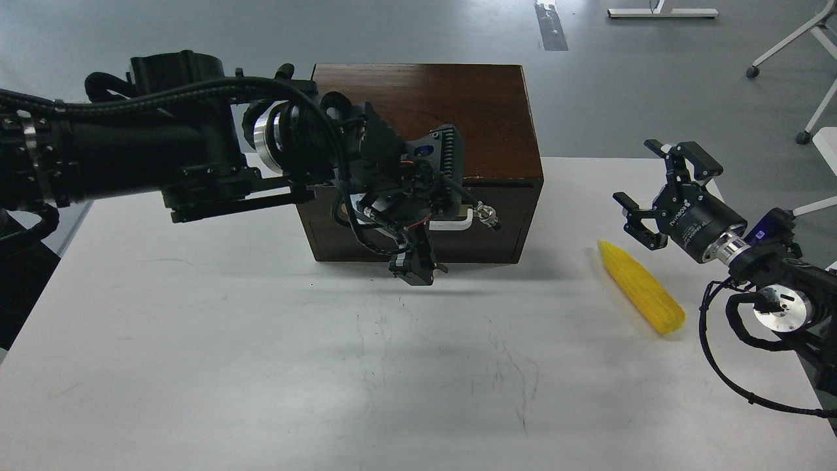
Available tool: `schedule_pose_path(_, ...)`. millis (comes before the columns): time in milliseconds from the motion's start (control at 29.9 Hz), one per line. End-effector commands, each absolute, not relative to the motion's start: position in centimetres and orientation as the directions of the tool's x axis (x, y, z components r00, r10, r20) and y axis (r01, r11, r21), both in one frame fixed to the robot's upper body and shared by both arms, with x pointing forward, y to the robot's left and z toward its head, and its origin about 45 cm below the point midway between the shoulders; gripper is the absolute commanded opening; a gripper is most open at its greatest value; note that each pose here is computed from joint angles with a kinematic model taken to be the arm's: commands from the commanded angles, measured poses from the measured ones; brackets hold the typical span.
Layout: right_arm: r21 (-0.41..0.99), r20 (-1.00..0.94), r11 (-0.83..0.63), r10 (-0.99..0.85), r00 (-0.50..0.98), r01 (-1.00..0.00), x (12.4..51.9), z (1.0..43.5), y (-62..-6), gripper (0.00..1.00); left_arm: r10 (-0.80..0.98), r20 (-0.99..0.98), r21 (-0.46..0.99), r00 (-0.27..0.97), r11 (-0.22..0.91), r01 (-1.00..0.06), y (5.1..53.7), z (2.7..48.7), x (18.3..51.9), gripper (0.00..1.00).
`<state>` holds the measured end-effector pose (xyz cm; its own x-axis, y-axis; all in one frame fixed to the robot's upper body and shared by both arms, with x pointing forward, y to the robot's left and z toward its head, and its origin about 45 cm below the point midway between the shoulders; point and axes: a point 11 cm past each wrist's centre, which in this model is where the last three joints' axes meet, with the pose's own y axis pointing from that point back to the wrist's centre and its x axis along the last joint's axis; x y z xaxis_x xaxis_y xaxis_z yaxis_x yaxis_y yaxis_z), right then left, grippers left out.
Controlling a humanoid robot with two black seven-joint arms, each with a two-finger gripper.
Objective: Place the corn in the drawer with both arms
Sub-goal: 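Reach the left gripper over the box and down to the white drawer handle, then pull the drawer open toward the robot with the left gripper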
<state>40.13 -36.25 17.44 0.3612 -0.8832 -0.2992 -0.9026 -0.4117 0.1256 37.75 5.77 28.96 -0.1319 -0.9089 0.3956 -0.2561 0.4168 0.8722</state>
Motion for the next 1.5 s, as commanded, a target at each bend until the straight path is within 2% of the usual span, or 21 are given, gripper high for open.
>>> schedule_pose_path(0,0.126,-0.298,-0.411,-0.884,0.360,-0.903,40.1,17.5,-36.3,1.00,-0.911,0.394,0.875,-0.121,0.412,-0.253,6.0,28.5,37.8,0.98)
schedule_pose_path(668,0.140,-0.305,-0.408,-0.885,0.353,-0.902,39.6,16.8,-36.5,1.00,-0.927,0.369,0.885,-0.069,0.373,-0.280,7.9,26.8,39.1,0.98)
schedule_pose_path(1470,0.146,-0.307,-0.405,-0.886,0.348,-0.903,39.4,16.5,-36.6,1.00,-0.934,0.348,0.902,-0.075,0.356,-0.246,8.1,25.4,38.2,0.98)
